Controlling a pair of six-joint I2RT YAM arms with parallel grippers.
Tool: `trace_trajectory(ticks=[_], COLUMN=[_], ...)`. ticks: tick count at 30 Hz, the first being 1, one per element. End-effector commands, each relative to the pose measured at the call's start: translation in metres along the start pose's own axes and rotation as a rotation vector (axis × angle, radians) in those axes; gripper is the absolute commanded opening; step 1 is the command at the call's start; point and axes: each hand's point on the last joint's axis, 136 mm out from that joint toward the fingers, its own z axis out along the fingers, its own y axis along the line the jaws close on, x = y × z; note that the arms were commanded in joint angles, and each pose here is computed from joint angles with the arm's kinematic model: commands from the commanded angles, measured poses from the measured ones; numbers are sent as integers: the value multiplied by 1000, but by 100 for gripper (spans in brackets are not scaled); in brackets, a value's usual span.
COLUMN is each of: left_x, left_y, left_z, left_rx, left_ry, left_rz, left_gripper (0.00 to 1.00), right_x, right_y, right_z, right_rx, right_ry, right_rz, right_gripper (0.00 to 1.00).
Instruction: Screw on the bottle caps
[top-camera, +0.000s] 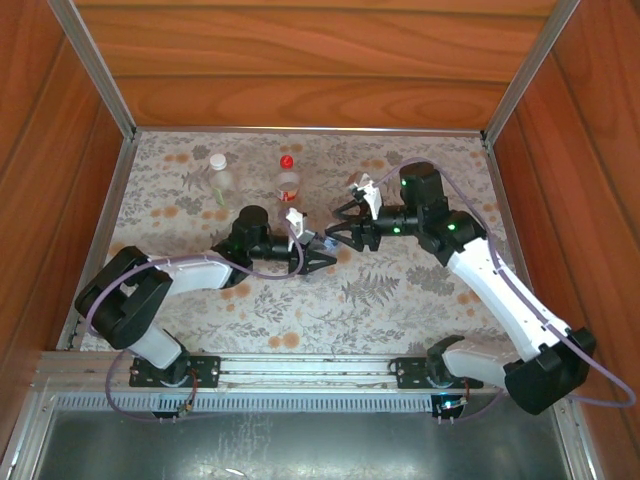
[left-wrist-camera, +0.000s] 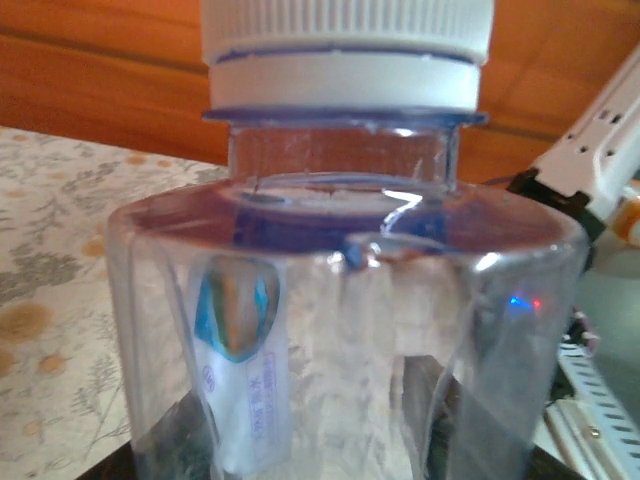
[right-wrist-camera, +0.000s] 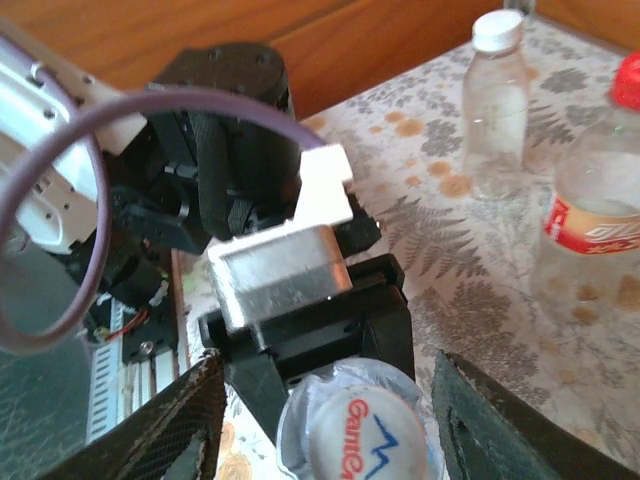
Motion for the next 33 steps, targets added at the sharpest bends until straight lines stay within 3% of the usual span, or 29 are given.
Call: trace_trajectory(ticks=[1,4,9,11,15,19,22,33], left_x=[-23,-25,-25,-22,-21,-22,-26,-21], left_y=[-16,-17,-12,-5,31,72,84,78], left_z=[-3,-4,-3,-2,-5,-15,-18,-14], left_rx=[90,92,64,28,-189,-506,-635,-603], left_ry=[-32,-36,-37,-35,-43,-34,-17,-9], left_rz=[23,27,25,24,51,135,208,207], left_gripper=[44,44,44,44,44,44,44,47], right_x=[-5,-1,2,1,-1,2,3,17], right_y=[14,10,8,8,-14,-44,-50,-59], right_z=[0,4,6,5,9,16,20,19], right_rx=[-99,-104,-99,-94,15,152,203,313], right_ry=[-8,4,11,8,-5,-75,-165,-95], right_rz=[-63,-45,-29,-20,80,301,393,328], right_gripper=[58,52,30,25,16,19,19,18])
